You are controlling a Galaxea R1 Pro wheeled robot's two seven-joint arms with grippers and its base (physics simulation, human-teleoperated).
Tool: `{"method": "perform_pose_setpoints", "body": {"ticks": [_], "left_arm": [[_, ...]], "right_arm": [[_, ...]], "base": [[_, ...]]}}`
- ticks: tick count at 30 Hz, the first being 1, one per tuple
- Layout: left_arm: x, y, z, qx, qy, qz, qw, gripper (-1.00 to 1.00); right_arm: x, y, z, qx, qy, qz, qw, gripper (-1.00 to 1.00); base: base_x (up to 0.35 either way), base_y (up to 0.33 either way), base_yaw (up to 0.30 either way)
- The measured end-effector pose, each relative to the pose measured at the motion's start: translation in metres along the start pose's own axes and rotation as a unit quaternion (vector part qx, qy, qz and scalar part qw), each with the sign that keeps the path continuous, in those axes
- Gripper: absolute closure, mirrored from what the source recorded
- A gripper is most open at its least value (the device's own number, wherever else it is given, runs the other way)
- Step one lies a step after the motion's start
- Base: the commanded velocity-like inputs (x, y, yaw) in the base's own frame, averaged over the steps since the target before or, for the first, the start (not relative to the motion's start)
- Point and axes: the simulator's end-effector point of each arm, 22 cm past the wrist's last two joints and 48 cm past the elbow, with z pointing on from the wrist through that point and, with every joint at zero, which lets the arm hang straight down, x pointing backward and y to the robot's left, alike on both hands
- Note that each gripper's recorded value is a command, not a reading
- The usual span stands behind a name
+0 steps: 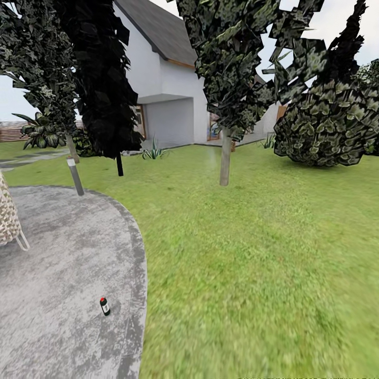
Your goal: In the garden, pick up the pesticide atomizer on the floor and spray pesticide onto both trees until each tree trunk is fully covered.
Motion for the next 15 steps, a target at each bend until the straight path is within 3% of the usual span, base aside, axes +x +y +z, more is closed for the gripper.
{"method": "perform_pose_setpoints", "body": {"ticks": [15], "left_arm": [[0.025, -0.001, 0.020, 0.000, 0.000, 0.000, 1.0000, -1.00]], "right_arm": [[0.027, 0.002, 0.017, 0.000, 0.000, 0.000, 1.0000, -1.00]], "base": [[0.000, 0.000, 0.000]]}}
